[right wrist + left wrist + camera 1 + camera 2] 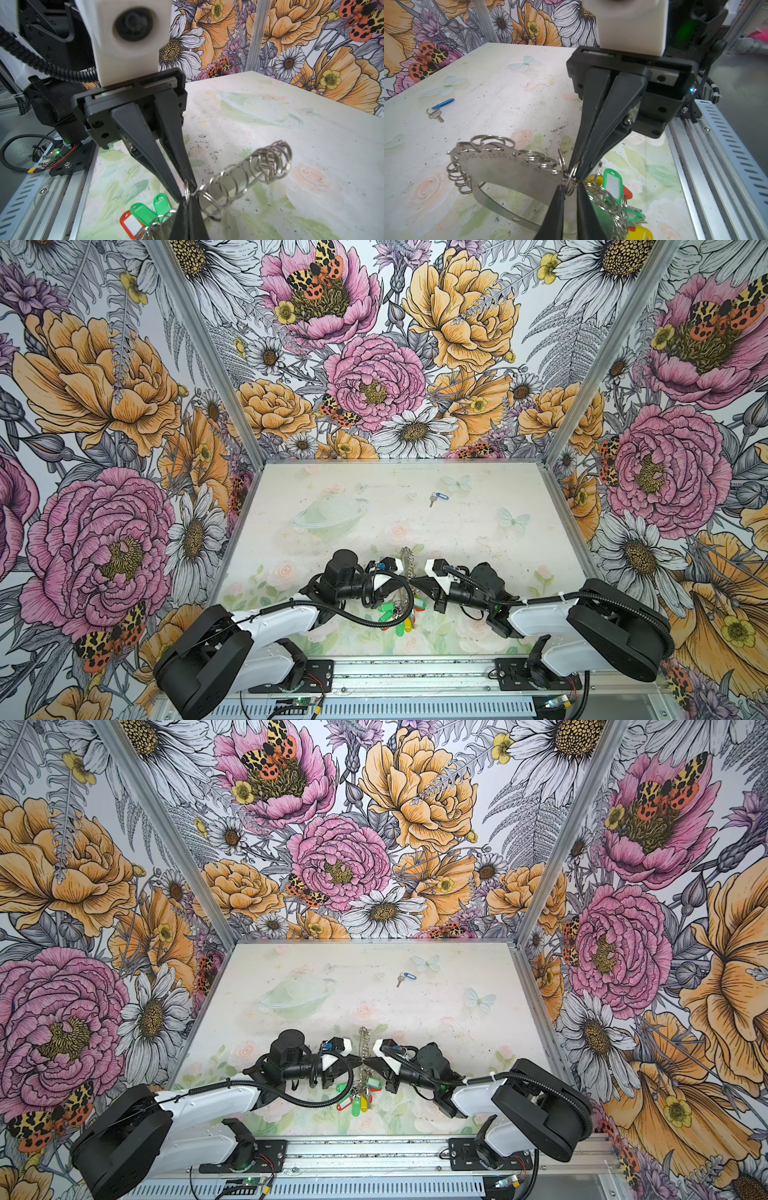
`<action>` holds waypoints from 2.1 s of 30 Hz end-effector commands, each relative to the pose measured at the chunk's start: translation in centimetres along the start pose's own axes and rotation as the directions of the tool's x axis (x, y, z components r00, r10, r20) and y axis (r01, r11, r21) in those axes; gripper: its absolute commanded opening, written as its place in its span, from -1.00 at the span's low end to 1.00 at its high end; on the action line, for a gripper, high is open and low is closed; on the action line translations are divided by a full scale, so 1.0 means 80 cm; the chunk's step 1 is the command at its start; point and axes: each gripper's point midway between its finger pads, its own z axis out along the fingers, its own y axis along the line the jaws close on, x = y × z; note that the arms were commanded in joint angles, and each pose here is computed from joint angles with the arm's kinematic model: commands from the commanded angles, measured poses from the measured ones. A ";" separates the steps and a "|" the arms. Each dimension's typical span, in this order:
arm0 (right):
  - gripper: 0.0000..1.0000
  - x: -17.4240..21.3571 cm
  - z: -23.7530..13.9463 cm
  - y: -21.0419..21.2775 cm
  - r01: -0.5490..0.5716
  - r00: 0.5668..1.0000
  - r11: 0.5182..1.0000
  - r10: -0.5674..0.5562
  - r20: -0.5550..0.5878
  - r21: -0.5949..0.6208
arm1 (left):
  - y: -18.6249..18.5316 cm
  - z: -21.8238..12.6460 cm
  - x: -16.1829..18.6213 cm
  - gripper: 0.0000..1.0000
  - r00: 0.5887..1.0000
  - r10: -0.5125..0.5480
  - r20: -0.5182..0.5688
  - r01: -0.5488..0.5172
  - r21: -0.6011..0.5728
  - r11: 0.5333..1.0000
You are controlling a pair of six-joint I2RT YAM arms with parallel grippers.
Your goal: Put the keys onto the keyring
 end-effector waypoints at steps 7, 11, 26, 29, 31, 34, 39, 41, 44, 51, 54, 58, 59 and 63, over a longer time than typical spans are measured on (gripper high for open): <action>-1.00 -0.021 0.003 -0.004 0.035 0.998 0.999 -0.036 0.055 0.010 | -0.001 0.001 -0.009 -1.00 1.000 0.010 0.013 -0.010 0.010 1.000; -0.65 -0.012 -0.004 -0.014 0.084 0.996 0.994 -0.084 -0.009 0.070 | 0.004 0.000 -0.007 -1.00 1.000 0.015 -0.018 -0.015 -0.013 1.000; -0.65 -0.003 -0.015 -0.003 0.285 0.949 0.959 -0.282 -0.139 0.000 | -0.007 0.004 -0.005 -1.00 0.996 0.066 -0.052 -0.066 0.013 0.998; -0.66 -0.007 -0.014 0.006 0.301 0.945 0.953 -0.304 -0.119 -0.045 | -0.013 0.004 -0.005 -1.00 0.996 0.080 -0.047 -0.078 0.033 0.996; -0.66 -0.009 -0.012 0.013 0.304 0.945 0.950 -0.311 -0.105 -0.078 | -0.015 0.004 -0.006 -1.00 0.995 0.087 -0.043 -0.086 0.037 0.996; -0.66 -0.006 -0.010 0.020 0.299 0.944 0.947 -0.311 -0.105 -0.117 | -0.018 0.004 -0.007 -1.00 0.995 0.092 -0.039 -0.090 0.048 0.995; -0.66 -0.004 -0.007 0.018 0.293 0.946 0.949 -0.306 -0.107 -0.115 | -0.024 0.005 -0.008 -1.00 0.994 0.099 -0.034 -0.097 0.067 0.993; -0.66 -0.004 -0.007 0.015 0.297 0.945 0.949 -0.308 -0.109 -0.102 | -0.026 0.004 -0.007 -1.00 0.994 0.101 -0.032 -0.098 0.075 0.992; -0.65 -0.005 -0.007 0.012 0.299 0.945 0.950 -0.308 -0.112 -0.089 | -0.028 0.005 -0.007 -1.00 0.994 0.102 -0.032 -0.099 0.082 0.992; -0.62 -0.011 -0.013 0.016 0.297 0.950 0.951 -0.304 -0.078 -0.089 | -0.027 0.007 -0.002 -1.00 0.994 0.099 -0.044 -0.095 0.081 0.992; -0.60 -0.012 -0.016 0.024 0.297 0.950 0.948 -0.305 -0.063 -0.117 | -0.026 0.007 -0.002 -1.00 0.994 0.100 -0.045 -0.096 0.079 0.992; -0.59 -0.007 -0.014 0.024 0.290 0.951 0.949 -0.300 -0.073 -0.125 | -0.027 0.007 -0.001 -1.00 0.994 0.100 -0.046 -0.096 0.084 0.992; -0.59 -0.005 -0.013 0.022 0.289 0.951 0.950 -0.299 -0.082 -0.116 | -0.028 0.007 -0.002 -1.00 0.994 0.101 -0.044 -0.097 0.087 0.991; -0.59 -0.004 -0.010 0.017 0.288 0.950 0.952 -0.298 -0.093 -0.105 | -0.031 0.006 -0.004 -1.00 0.994 0.106 -0.036 -0.102 0.096 0.990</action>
